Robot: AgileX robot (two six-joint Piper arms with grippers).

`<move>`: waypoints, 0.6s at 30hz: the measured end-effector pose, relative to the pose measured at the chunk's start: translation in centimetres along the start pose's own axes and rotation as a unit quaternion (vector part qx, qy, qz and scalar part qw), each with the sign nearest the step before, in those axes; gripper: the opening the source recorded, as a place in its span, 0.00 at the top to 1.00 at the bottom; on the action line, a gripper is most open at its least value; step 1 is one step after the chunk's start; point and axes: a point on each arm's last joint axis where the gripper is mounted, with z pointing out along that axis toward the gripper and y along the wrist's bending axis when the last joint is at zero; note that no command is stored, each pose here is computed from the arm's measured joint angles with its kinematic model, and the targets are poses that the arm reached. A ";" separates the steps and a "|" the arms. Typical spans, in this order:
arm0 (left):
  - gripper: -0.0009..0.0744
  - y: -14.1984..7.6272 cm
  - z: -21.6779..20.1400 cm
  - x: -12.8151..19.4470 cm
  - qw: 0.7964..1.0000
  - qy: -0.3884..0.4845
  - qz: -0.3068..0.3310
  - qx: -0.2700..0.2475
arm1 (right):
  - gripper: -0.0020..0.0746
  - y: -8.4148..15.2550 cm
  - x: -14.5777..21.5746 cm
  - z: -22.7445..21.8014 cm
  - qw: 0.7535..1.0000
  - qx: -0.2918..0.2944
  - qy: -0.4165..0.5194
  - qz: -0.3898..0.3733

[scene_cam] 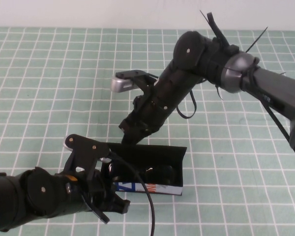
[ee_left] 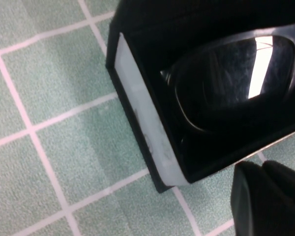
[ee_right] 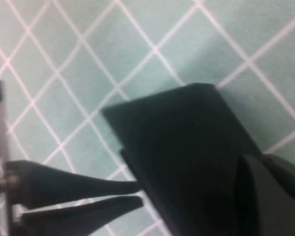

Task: Return glasses to glasses case
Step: Close the glasses case

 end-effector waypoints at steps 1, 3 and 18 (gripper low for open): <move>0.99 0.0 0.0 0.0 1.000 0.000 0.000 0.000 | 0.99 0.4 -0.1 -0.2 1.000 0.001 -0.002 -0.003; 0.99 0.0 0.0 0.0 1.000 0.000 0.000 0.000 | 0.99 1.1 -0.2 -0.6 1.000 0.002 -0.004 -0.009; 0.99 0.0 0.0 0.0 1.000 0.002 0.000 0.002 | 0.99 0.3 3.0 1.8 0.998 -0.010 0.050 0.049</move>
